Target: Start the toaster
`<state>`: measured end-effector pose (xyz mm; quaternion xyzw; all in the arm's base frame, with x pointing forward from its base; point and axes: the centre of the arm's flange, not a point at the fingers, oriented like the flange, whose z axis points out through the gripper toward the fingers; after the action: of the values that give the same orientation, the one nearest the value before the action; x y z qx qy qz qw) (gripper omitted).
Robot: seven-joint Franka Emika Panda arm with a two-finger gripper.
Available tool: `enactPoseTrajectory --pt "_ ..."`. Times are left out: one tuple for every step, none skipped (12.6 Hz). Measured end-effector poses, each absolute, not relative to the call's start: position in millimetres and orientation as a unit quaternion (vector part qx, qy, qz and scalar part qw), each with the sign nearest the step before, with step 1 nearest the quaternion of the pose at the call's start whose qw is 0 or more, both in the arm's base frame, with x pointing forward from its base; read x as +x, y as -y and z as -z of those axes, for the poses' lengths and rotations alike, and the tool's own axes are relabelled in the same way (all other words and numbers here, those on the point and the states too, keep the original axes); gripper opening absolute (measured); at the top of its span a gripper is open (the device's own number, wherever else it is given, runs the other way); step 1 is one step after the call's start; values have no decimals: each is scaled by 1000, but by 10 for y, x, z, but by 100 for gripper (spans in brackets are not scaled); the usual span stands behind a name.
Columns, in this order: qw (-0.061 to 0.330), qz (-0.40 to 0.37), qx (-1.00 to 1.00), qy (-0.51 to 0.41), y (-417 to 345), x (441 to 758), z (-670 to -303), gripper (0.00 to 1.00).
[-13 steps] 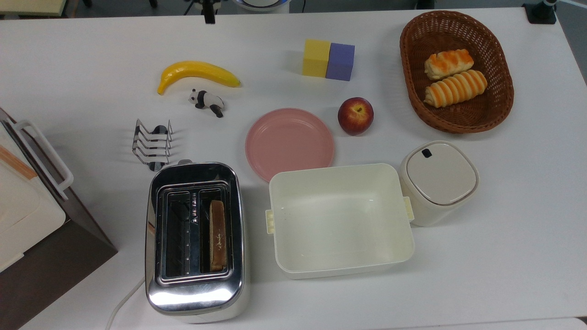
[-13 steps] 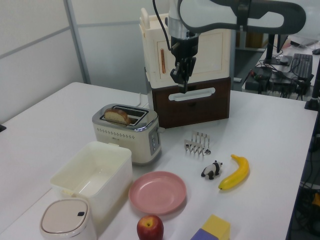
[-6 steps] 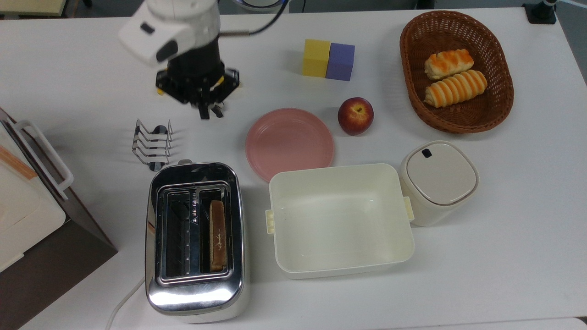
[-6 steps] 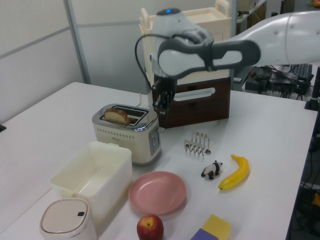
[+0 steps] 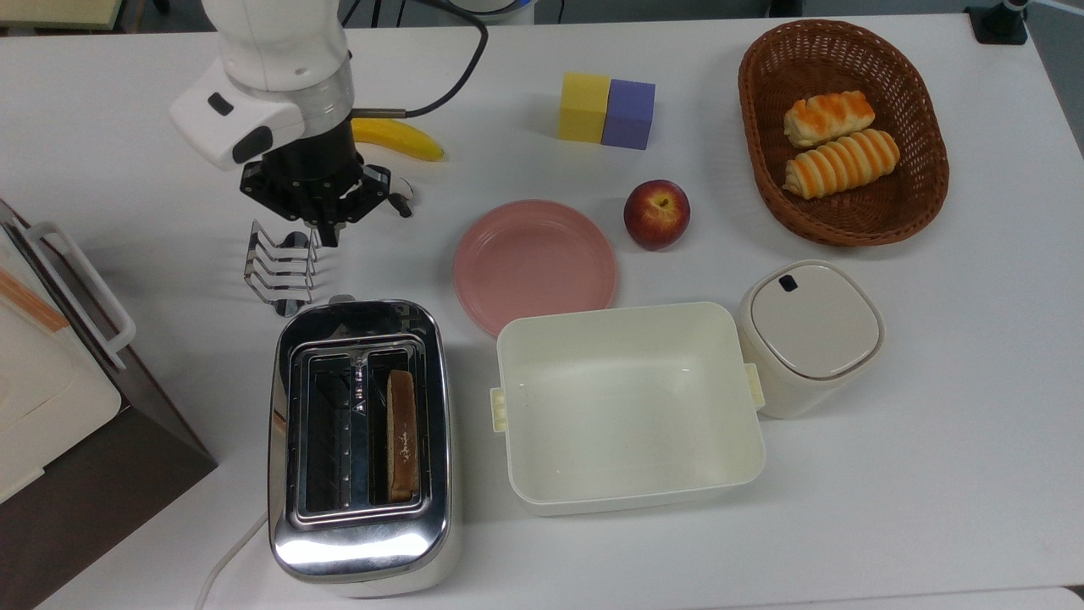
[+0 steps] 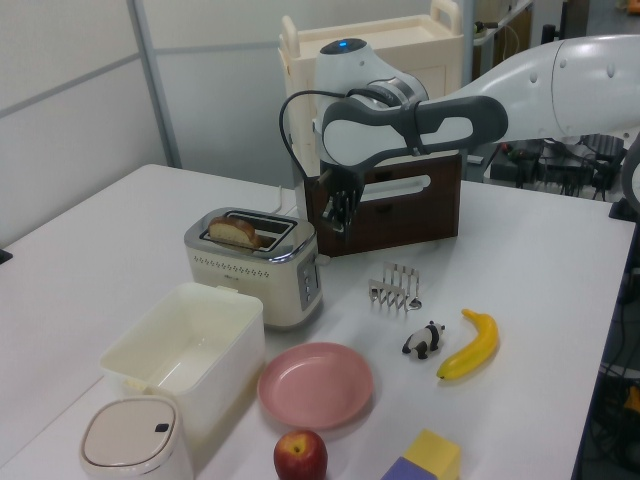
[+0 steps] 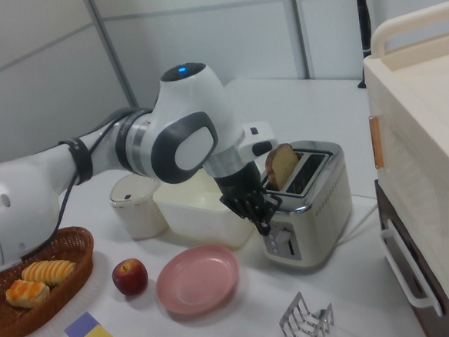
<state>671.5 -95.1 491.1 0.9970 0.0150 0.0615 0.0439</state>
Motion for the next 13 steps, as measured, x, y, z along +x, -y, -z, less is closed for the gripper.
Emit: enactPoseTrajectory --pt "49 -69 996 -16 980 6757 -4858 1" --pt "51 -77 996 -18 989 6816 -4760 1" --pt "55 -79 995 -21 1002 6869 -4638 1" --pt "56 -82 995 -23 1009 6909 -4551 1" --pt "57 -86 994 -24 1011 6933 -4519 1" --pt "57 -88 994 -24 1009 6940 -4509 1" --pt "57 -87 994 -24 1010 6943 -4498 1" --pt "60 -85 994 -26 1012 6945 -4483 1" --pt "62 -85 994 -27 1009 6947 -4477 1" --pt "62 -84 994 -29 993 6951 -4469 1" --pt "62 -84 994 -30 978 6954 -4461 1" --pt "61 -84 994 -32 964 6957 -4457 1" --pt "61 -84 994 -34 948 6959 -4458 1"
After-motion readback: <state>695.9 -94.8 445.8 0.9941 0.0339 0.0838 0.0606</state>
